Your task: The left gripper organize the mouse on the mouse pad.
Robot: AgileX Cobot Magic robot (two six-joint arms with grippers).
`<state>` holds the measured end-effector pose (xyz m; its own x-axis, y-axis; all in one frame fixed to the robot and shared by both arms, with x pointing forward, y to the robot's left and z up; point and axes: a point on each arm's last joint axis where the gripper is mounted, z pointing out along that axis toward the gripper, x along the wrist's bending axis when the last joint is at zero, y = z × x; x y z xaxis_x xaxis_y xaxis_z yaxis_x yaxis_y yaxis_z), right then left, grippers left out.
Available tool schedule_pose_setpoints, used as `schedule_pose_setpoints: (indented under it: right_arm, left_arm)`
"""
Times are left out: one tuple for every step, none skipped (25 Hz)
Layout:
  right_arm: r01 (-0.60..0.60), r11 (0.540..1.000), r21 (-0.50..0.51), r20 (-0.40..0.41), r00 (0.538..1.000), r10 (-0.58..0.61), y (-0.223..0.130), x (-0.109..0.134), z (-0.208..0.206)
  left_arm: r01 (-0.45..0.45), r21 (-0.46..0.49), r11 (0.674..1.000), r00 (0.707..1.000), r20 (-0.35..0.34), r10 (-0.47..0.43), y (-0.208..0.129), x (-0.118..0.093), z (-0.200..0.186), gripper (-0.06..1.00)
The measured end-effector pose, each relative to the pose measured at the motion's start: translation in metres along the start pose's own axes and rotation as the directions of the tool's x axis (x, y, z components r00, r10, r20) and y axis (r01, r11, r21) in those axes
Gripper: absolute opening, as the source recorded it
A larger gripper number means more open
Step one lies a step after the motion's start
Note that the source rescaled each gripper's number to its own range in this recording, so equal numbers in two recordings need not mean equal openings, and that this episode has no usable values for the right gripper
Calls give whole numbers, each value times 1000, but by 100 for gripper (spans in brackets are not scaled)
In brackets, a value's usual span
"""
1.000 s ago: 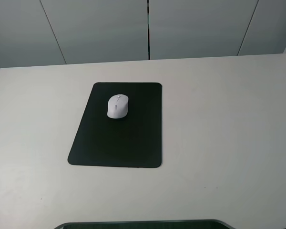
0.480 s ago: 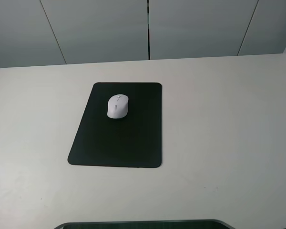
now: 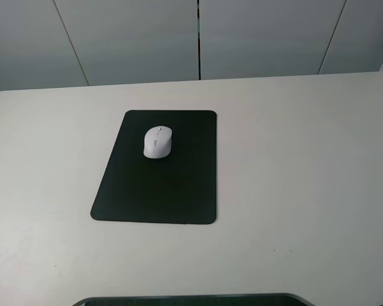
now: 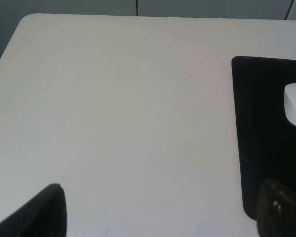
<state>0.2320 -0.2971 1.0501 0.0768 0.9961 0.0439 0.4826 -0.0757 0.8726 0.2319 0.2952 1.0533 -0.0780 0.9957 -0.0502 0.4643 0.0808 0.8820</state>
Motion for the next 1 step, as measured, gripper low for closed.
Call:
schedule_pose_setpoints:
  right_arm:
    - [0,1000,0,0,1000,0,0,0,0]
  left_arm:
    - [0,0,1000,1000,0,0,0,0,0,95]
